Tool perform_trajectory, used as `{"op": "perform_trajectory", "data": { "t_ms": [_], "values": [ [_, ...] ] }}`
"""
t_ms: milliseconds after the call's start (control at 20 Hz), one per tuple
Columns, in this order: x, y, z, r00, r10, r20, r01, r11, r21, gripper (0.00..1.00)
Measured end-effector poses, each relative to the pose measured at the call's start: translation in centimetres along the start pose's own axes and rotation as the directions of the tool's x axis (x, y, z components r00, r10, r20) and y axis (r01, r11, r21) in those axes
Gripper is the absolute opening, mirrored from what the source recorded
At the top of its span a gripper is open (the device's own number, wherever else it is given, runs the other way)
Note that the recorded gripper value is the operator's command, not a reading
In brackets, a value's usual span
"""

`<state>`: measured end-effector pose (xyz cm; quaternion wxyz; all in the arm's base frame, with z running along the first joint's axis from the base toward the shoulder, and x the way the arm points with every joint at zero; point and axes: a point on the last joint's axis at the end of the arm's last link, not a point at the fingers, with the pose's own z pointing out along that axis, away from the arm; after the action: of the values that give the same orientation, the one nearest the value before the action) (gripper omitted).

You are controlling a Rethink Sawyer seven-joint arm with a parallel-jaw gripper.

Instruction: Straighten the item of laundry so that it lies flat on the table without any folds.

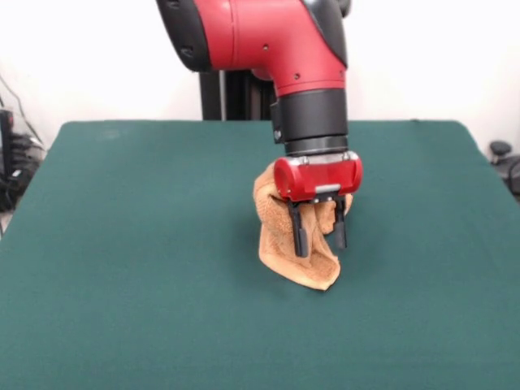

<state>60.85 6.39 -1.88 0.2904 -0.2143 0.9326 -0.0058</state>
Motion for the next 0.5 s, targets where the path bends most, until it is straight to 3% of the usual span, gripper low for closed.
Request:
{"op": "perform_trajectory", "data": {
  "t_ms": [500],
  "values": [
    [0.22, -0.73, 0.19, 1.0, -0.009, 0.002, 0.009, 1.0, 0.008, 1.0]
  ]
}}
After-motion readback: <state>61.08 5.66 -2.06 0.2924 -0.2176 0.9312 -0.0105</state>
